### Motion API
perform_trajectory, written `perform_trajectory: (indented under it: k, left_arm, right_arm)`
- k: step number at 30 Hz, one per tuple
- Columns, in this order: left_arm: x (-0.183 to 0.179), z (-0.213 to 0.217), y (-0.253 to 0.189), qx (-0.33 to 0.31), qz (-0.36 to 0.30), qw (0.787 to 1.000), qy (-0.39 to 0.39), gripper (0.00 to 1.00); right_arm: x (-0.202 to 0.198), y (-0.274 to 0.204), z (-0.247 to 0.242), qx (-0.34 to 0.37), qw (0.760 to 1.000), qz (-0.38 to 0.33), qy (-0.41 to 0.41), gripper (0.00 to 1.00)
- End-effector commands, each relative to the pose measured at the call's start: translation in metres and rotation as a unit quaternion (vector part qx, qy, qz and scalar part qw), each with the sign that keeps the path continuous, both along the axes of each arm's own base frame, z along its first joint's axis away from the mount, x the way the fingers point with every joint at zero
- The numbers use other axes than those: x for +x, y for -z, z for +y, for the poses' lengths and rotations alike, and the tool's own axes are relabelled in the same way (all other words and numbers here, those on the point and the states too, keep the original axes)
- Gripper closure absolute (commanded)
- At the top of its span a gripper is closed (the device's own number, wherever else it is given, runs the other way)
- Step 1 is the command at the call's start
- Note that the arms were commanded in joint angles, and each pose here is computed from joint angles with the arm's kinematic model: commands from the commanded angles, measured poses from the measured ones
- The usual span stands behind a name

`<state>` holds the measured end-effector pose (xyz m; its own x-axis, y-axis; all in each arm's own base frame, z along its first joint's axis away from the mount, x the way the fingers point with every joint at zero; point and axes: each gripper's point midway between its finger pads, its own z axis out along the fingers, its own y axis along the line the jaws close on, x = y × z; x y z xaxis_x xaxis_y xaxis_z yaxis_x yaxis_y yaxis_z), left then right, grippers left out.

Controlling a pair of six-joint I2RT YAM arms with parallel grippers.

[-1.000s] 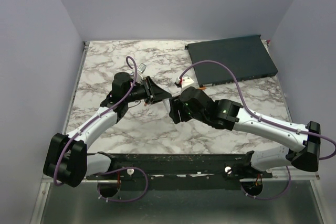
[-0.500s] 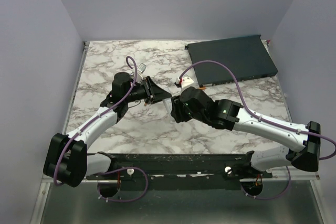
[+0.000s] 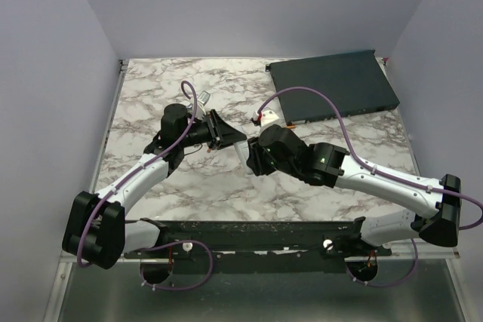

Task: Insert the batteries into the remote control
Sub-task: Remove the battery cover from the remote control.

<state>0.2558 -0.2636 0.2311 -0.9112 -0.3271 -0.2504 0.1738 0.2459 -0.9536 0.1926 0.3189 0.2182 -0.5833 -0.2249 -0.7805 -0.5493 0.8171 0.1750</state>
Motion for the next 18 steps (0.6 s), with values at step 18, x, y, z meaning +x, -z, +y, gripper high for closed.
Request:
perform_trajectory:
  k: [18]
  left_arm:
    - [0.012,0.003,-0.004,0.015,-0.016,1.000,-0.014,1.00]
  right_arm:
    - [0.008,-0.036,-0.029,0.059,0.995,-0.051,0.068,0.67]
